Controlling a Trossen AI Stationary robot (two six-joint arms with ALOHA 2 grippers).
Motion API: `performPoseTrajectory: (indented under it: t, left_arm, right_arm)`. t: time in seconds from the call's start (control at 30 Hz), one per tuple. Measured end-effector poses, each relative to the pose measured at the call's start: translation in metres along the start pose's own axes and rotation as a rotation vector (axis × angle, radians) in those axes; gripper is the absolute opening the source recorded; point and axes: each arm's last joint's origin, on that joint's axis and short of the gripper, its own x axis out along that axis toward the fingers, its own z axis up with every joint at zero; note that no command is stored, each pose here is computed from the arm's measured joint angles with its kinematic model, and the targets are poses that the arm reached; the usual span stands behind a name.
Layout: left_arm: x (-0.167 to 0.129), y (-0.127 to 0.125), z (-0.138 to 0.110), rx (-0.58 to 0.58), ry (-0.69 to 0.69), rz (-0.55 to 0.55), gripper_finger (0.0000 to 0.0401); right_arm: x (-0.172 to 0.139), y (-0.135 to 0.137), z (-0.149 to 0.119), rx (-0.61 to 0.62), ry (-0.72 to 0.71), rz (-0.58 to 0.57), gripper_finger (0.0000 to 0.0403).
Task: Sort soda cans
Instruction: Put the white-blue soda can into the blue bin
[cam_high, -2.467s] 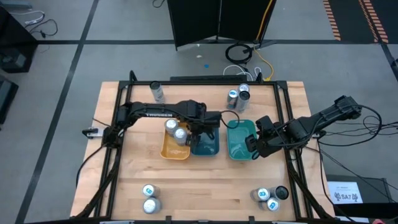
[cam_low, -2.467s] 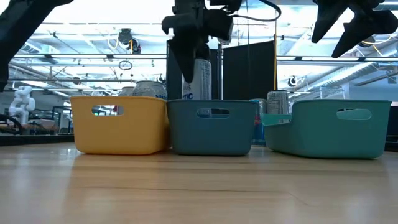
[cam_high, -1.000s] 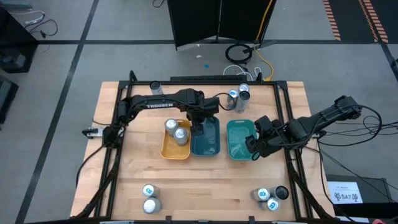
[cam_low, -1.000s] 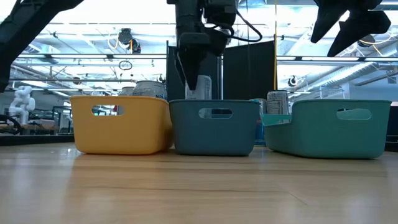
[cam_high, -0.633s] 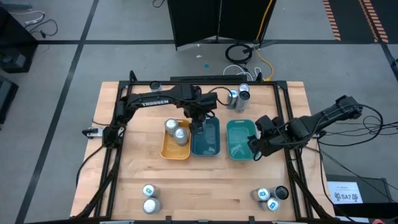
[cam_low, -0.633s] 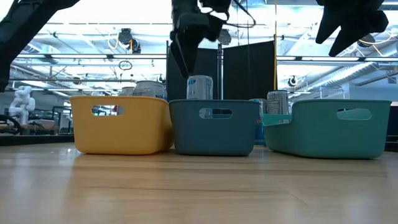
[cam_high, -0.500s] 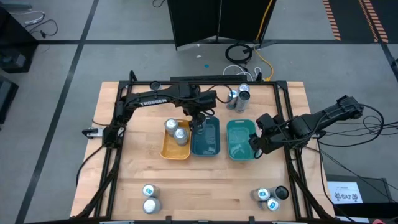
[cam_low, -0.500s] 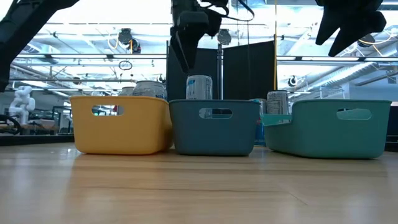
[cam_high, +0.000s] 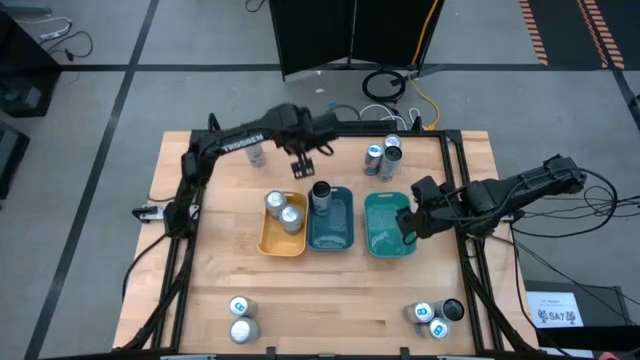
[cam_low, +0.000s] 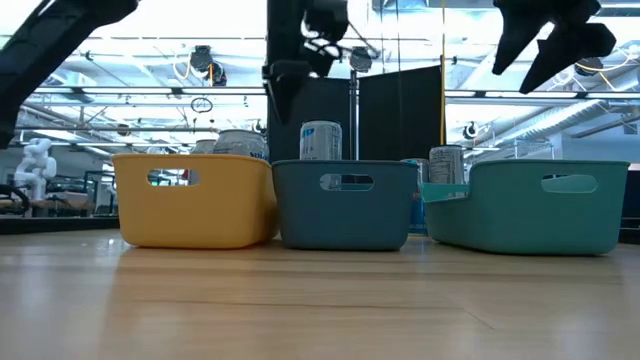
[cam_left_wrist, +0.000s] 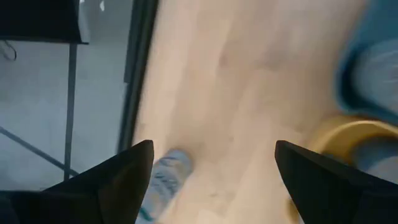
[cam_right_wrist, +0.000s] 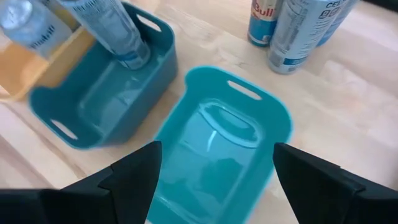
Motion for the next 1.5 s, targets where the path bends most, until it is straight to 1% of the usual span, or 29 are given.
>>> performPoseTrajectory:
  t: [0.1, 0.17, 0.23, 0.3, 0.37, 0.43, 0.53, 0.63, 0.7, 0.8, 0.9, 1.03, 1.17, 1.3, 1.4, 1.5]
  left_arm:
    - [0.008, 0.034, -0.006, -0.031, 0.022, 0.009, 0.0345]
    - [0.014, 0.057, -0.012, -0.077, 0.038, 0.009, 0.0345]
    - [0.020, 0.085, -0.022, -0.171, 0.048, -0.023, 0.0345]
    - [0.024, 0.112, -0.035, -0.275, 0.040, -0.092, 0.0345]
    - [0.021, 0.139, -0.052, -0.372, 0.018, -0.145, 0.0345]
    - [0.018, 0.162, -0.068, -0.464, -0.015, -0.173, 0.0345]
    - [0.014, 0.188, -0.090, -0.583, -0.049, -0.179, 0.0345]
    - [0.013, 0.206, -0.106, -0.673, -0.066, -0.194, 0.0345]
    - [0.015, 0.210, -0.112, -0.707, -0.071, -0.216, 0.0345]
    - [0.024, 0.205, -0.114, -0.708, -0.039, -0.242, 0.0345]
    - [0.037, 0.196, -0.111, -0.689, -0.013, -0.255, 0.0345]
    - [0.044, 0.184, -0.111, -0.672, -0.019, -0.227, 0.0345]
    - [0.057, 0.172, -0.119, -0.689, 0.004, -0.227, 0.0345]
    - [0.067, 0.160, -0.129, -0.719, -0.009, -0.226, 0.0345]
    - [0.069, 0.150, -0.132, -0.729, -0.027, -0.242, 0.0345]
    - [0.071, 0.142, -0.131, -0.714, -0.029, -0.247, 0.0345]
  right_arm:
    - [0.001, 0.002, 0.002, 0.050, -0.010, 0.019, 0.0299]
    - [0.001, 0.003, 0.002, 0.087, -0.022, 0.017, 0.0299]
    - [0.001, 0.003, 0.003, 0.126, -0.042, 0.011, 0.0299]
    - [0.003, 0.004, 0.002, 0.162, -0.054, 0.003, 0.0299]
    - [0.005, 0.006, 0.002, 0.185, -0.060, -0.006, 0.0299]
    - [0.007, 0.007, 0.001, 0.202, -0.070, -0.017, 0.0299]
    - [0.011, 0.010, 0.000, 0.225, -0.077, -0.032, 0.0299]
    - [0.014, 0.013, -0.001, 0.235, -0.078, -0.043, 0.0299]
    - [0.016, 0.015, -0.001, 0.238, -0.076, -0.050, 0.0299]
    - [0.020, 0.019, -0.002, 0.240, -0.076, -0.050, 0.0299]
    - [0.023, 0.022, -0.003, 0.240, -0.074, -0.050, 0.0299]
    - [0.023, 0.023, -0.003, 0.245, -0.074, -0.041, 0.0299]
    - [0.023, 0.023, -0.003, 0.248, -0.073, -0.041, 0.0299]
    - [0.023, 0.024, -0.003, 0.245, -0.073, -0.039, 0.0299]
    - [0.023, 0.024, -0.003, 0.242, -0.072, -0.039, 0.0299]
    - [0.023, 0.024, -0.003, 0.238, -0.072, -0.039, 0.0299]
